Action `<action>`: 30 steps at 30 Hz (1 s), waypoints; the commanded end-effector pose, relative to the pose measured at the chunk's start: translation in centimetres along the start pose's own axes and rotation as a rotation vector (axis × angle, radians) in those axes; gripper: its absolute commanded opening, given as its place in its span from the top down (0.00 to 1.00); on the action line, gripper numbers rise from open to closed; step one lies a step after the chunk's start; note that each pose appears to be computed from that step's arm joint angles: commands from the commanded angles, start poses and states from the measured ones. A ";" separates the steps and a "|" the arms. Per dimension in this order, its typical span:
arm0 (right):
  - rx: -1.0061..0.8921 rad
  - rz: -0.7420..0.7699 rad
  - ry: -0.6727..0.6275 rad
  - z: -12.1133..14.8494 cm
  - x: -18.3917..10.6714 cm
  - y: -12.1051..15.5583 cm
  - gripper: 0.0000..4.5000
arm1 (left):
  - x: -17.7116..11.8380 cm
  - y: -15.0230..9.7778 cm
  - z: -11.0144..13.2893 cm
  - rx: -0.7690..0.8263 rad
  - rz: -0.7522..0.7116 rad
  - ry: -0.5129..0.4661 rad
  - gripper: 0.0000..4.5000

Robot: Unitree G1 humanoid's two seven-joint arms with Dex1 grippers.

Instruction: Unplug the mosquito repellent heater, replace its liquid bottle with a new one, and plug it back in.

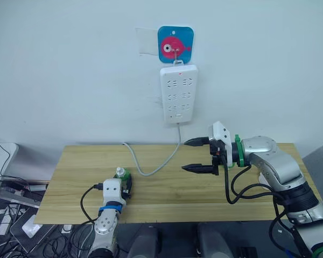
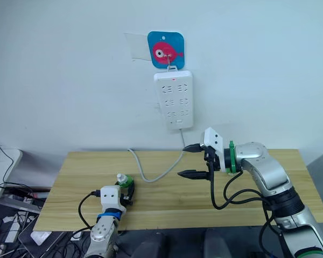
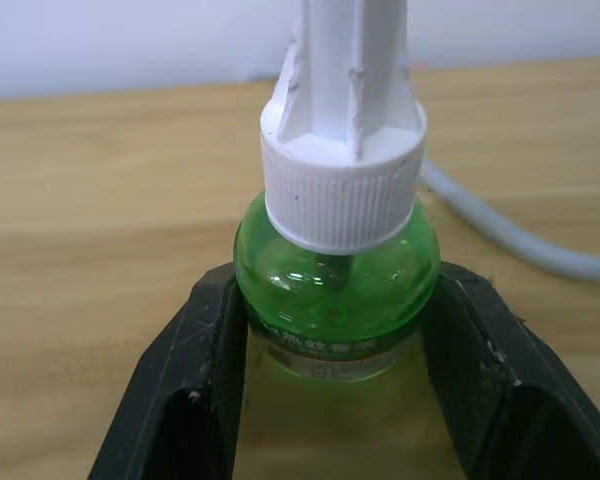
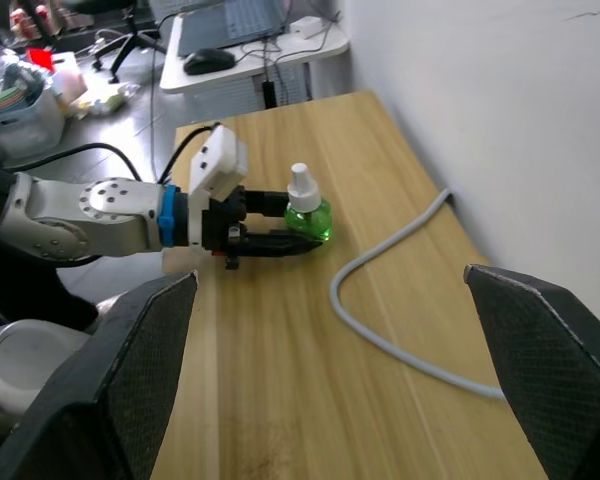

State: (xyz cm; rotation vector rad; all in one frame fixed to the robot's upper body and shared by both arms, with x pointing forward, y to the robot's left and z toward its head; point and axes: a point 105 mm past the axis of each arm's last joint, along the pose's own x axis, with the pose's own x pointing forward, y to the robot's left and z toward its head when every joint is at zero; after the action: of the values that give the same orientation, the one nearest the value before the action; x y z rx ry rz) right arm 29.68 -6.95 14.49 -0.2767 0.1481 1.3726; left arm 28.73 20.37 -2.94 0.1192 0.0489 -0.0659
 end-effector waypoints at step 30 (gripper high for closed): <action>0.028 -0.203 -0.145 -0.5 1.9 1.5 0.54 | 0.3 -11.7 14.6 0.197 -1.197 -0.007 0.52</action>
State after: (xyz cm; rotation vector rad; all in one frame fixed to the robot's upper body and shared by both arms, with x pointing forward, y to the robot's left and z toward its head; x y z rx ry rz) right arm 28.59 -4.69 12.35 -0.1459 0.0651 1.1967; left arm 29.03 7.27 8.91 0.2869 0.1544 -1.2524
